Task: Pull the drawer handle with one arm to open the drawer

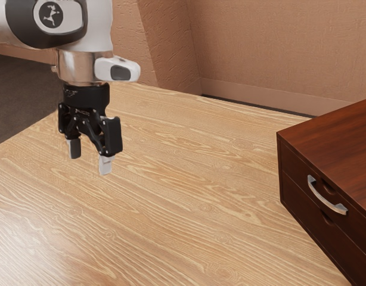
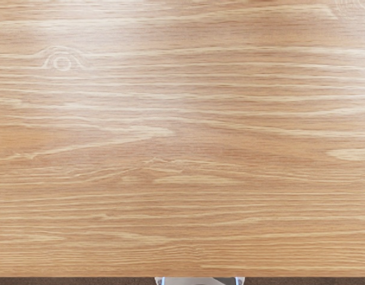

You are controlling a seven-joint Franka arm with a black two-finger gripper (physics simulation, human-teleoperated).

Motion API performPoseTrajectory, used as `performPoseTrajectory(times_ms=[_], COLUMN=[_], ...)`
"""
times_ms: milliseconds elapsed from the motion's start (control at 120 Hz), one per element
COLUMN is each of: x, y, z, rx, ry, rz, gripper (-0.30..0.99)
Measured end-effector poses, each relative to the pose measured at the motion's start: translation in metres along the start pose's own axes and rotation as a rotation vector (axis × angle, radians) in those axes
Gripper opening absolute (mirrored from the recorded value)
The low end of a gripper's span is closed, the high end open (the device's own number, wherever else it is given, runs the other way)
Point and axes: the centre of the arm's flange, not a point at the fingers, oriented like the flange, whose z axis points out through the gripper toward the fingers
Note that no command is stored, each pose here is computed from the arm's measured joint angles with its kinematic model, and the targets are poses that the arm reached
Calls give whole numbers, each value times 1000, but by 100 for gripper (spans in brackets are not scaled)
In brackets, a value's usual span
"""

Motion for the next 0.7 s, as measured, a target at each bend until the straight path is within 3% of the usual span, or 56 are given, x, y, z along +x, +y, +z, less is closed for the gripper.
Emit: performPoseTrajectory(times_ms=[142, 325, 442, 600, 700], x=[19, 27, -23, -38, -1], y=[-2, -4, -6, -4, -2], z=[-15, -28, -97, -106, -87], rx=[11, 17, 1, -76, -104], ry=[173, 283, 432, 427, 380], rz=[10, 18, -70, -350, -529], gripper=[69, 69, 69, 69, 69])
